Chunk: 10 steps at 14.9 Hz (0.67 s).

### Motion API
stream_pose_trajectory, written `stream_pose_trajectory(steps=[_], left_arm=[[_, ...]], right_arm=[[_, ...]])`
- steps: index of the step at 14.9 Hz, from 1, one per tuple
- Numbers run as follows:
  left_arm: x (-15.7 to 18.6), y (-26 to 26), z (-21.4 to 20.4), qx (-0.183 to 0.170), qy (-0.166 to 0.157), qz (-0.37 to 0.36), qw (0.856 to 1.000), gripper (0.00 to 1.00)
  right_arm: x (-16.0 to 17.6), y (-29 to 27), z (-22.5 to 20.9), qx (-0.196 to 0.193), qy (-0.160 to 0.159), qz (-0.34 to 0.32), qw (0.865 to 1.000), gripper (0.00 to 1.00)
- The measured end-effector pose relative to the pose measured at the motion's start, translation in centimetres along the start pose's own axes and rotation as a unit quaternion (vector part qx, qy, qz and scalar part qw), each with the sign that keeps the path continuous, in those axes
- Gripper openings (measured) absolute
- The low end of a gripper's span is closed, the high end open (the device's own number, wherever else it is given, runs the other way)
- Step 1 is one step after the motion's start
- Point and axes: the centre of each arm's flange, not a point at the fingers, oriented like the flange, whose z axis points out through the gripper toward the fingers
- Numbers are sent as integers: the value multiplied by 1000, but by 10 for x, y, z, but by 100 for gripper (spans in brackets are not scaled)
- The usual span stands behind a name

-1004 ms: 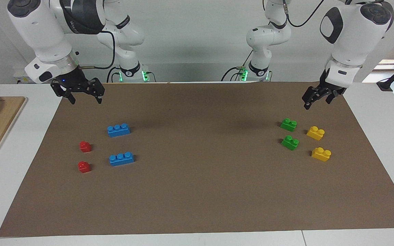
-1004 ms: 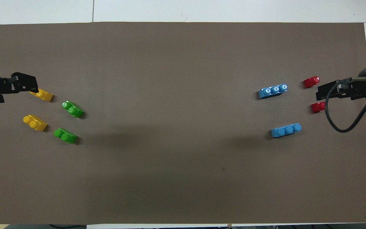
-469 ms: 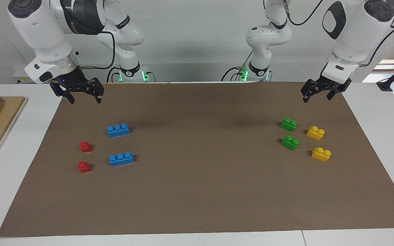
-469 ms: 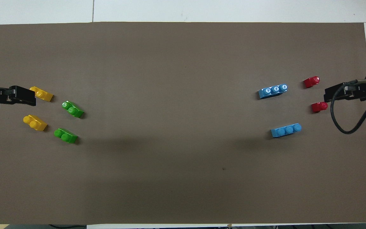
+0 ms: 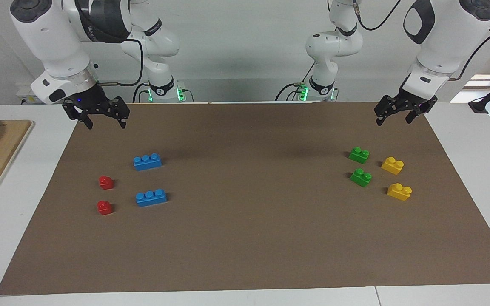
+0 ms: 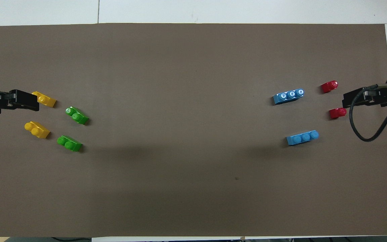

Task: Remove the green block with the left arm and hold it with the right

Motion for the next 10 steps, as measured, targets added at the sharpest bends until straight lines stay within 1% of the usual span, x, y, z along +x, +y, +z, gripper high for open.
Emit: stream_pose_trajectory(steps=[10], left_arm=[[0,5,-1,-4,4,-13,1000,100]], right_arm=[[0,0,0,0,0,0,1000,100]])
